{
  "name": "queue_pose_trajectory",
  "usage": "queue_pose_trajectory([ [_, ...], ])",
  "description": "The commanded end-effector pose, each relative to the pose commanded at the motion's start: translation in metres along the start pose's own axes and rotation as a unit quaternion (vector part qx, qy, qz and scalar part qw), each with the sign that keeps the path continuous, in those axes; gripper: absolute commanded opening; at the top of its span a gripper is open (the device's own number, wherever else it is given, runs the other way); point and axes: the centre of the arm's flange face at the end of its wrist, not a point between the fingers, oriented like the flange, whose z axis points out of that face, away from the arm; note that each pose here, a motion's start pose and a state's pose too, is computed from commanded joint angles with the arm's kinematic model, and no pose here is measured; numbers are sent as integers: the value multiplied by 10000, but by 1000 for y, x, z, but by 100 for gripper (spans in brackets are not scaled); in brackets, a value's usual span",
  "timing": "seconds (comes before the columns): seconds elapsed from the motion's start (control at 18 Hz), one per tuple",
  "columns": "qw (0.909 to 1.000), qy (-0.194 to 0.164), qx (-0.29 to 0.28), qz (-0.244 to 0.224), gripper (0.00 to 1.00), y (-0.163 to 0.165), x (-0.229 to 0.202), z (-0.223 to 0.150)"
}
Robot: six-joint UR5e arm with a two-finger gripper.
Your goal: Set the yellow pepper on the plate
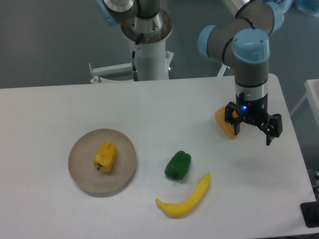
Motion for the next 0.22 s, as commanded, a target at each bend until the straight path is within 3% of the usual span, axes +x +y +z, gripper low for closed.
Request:
queue_pose_trajectory([
  [0.22,10000,8,0,15,100,-1,-1,3],
])
